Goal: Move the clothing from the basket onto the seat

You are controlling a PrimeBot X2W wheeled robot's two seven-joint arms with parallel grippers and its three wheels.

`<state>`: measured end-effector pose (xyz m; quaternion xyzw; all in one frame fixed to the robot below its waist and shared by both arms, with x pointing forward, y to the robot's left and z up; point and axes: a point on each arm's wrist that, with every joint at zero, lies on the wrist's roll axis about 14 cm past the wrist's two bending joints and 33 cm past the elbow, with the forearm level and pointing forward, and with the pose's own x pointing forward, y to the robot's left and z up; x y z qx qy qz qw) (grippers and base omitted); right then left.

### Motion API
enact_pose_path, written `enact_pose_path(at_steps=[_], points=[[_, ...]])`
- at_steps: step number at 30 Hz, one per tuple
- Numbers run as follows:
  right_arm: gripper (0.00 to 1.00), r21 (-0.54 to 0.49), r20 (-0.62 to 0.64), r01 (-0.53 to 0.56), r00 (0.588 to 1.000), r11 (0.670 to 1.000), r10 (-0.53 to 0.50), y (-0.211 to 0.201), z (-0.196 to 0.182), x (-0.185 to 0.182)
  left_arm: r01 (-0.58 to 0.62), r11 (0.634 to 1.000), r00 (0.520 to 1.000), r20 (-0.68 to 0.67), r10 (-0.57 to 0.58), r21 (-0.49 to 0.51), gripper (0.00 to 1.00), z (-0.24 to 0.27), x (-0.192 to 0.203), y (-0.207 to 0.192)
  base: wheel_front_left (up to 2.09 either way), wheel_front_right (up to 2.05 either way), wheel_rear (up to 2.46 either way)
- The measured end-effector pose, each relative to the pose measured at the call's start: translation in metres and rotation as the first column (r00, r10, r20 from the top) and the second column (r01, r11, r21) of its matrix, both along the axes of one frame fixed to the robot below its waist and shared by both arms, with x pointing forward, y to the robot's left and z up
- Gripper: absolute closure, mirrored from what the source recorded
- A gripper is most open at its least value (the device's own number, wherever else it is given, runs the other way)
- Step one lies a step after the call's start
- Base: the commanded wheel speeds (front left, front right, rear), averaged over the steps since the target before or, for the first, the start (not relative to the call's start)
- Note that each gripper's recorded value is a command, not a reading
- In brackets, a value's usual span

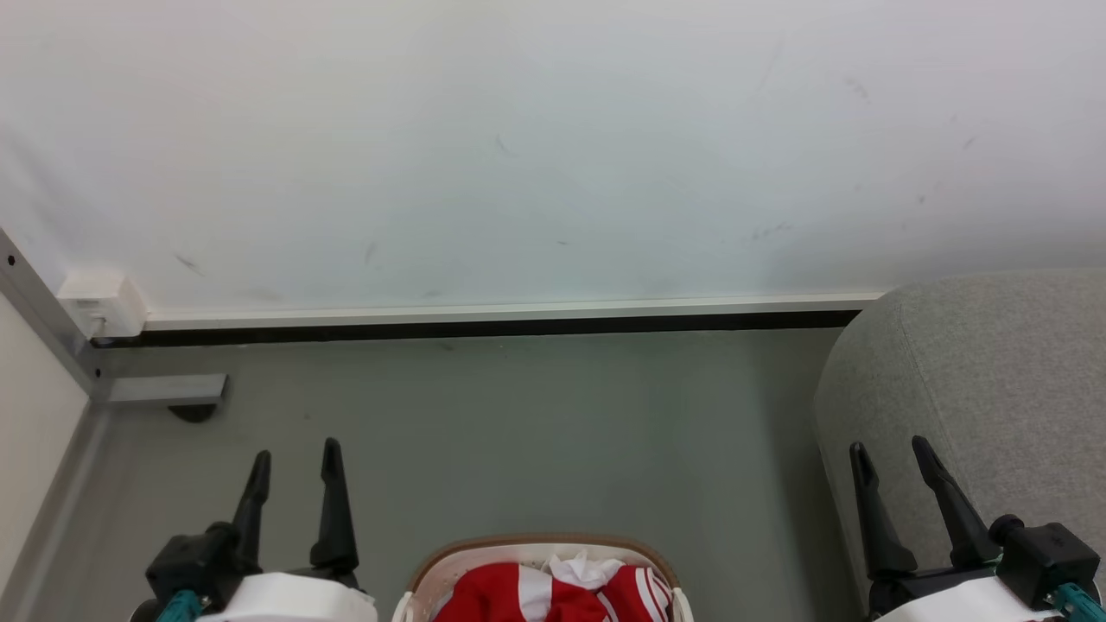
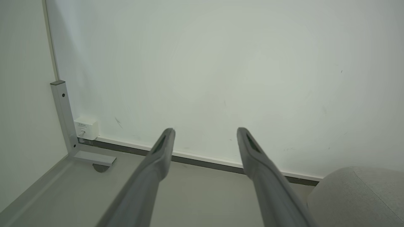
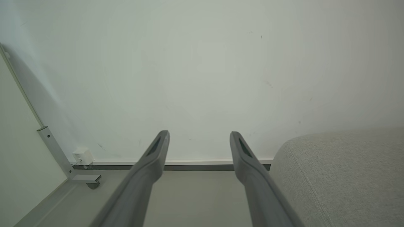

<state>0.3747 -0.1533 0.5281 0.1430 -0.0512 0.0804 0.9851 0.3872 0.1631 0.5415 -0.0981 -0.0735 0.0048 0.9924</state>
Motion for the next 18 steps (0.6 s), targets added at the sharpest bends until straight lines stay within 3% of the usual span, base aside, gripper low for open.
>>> enact_pose_path(at_steps=[18], points=[[0.0, -0.11, 0.036, -0.019, 0.999, 0.994, 0.023, 0.0067, 0.0021, -0.0032, -0.003, 0.991, 0.999, 0.044, -0.003, 0.136, 0.0, 0.0064, -0.0004, -0.007, 0.0, 0.0, 0.0]])
